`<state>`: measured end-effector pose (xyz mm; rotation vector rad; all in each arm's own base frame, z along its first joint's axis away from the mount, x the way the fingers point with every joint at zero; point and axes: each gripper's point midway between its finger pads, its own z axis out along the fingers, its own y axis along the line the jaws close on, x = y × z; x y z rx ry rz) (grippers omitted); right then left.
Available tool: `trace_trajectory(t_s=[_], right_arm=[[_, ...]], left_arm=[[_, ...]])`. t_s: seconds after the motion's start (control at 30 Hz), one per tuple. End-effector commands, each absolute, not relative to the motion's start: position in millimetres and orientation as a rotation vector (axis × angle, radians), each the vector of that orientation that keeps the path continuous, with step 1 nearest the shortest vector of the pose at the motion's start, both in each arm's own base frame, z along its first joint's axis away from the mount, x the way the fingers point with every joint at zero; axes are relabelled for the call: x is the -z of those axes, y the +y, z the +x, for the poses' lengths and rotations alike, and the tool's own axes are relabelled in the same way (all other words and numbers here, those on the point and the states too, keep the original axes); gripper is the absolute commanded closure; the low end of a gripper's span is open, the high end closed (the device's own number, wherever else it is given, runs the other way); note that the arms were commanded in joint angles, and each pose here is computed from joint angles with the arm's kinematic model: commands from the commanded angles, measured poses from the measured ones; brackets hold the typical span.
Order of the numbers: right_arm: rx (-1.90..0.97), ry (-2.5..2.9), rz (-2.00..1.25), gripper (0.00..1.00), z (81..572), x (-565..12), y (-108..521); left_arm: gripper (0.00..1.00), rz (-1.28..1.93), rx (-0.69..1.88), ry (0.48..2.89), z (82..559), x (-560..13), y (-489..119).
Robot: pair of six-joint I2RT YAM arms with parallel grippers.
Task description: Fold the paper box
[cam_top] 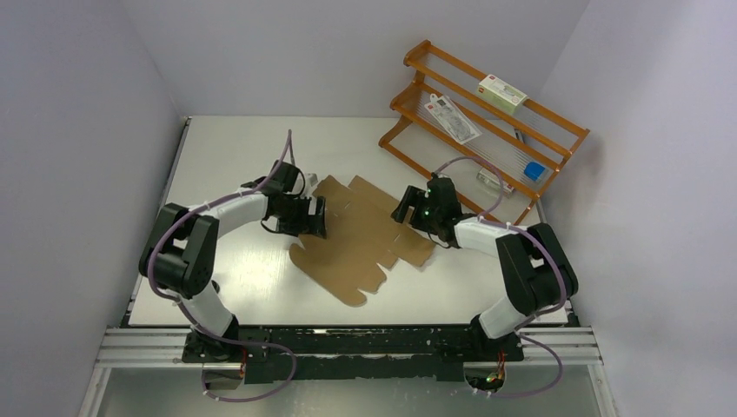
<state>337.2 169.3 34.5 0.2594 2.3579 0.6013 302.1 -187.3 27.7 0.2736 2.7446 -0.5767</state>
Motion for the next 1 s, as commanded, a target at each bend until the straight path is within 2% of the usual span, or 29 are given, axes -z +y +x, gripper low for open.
trace_trajectory(t_s=[0.0,0.7,0.83,0.97], right_arm=[[-0.618,2.325,0.189,0.14,360,-44,185],[-0.551,2.34,-0.146,0.09,423,-36,217],[-0.503,2.333,-0.163,0.07,432,-39,213],[-0.449,2.295,-0.144,0.05,439,-54,203]], left_arm=[[0.08,0.233,0.707,2.731,282,-37,-195],[0.07,0.038,0.877,2.682,189,-43,-192],[0.06,0.019,0.749,2.655,198,-54,-178],[0.03,0.076,0.519,2.575,238,-78,-155]])
